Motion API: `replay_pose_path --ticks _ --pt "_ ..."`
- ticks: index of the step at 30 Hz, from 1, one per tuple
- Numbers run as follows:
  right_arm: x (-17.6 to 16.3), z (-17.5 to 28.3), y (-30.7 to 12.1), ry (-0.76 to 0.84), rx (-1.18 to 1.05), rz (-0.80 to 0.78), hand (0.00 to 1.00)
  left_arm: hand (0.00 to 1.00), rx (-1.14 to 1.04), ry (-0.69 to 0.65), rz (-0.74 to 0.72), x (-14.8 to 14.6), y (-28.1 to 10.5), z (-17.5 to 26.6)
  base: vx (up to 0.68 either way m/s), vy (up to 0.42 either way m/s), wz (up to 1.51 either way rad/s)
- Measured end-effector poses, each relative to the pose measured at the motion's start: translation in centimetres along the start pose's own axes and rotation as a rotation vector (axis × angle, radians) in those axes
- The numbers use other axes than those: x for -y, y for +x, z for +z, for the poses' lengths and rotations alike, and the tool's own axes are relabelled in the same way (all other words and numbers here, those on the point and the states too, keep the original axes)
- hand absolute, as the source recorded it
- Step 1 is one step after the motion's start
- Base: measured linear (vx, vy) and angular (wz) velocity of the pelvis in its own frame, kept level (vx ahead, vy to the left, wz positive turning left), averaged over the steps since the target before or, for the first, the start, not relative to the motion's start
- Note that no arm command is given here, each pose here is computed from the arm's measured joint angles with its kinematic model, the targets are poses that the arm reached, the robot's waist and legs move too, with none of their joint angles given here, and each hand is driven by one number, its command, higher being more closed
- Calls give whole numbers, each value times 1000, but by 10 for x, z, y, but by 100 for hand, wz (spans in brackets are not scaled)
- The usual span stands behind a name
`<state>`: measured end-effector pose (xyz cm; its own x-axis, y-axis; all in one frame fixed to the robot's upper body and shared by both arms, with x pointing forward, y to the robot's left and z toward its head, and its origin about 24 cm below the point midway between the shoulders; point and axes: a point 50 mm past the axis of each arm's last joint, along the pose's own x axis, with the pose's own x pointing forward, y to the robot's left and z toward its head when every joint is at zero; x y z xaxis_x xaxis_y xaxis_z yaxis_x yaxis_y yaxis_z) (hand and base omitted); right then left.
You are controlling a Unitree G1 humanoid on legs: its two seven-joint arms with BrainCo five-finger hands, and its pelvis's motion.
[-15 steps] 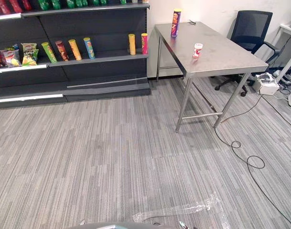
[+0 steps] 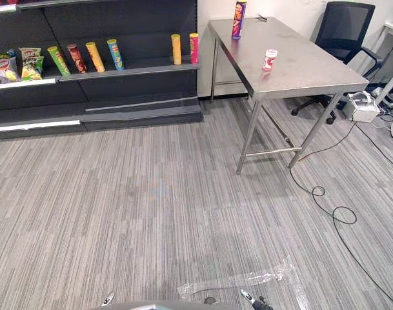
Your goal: Put the gum and the chips on the shelf.
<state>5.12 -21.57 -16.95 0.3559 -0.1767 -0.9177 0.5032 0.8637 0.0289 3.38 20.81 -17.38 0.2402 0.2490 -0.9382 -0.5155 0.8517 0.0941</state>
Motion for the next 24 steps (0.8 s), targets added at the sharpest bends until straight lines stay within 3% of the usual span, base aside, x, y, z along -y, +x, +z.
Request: replay_pose_path --ticks 24 --pt "-12 15 -1 -29 152 19 0 0 31 -11 10 -1 -1 0 -8 -16 -2"
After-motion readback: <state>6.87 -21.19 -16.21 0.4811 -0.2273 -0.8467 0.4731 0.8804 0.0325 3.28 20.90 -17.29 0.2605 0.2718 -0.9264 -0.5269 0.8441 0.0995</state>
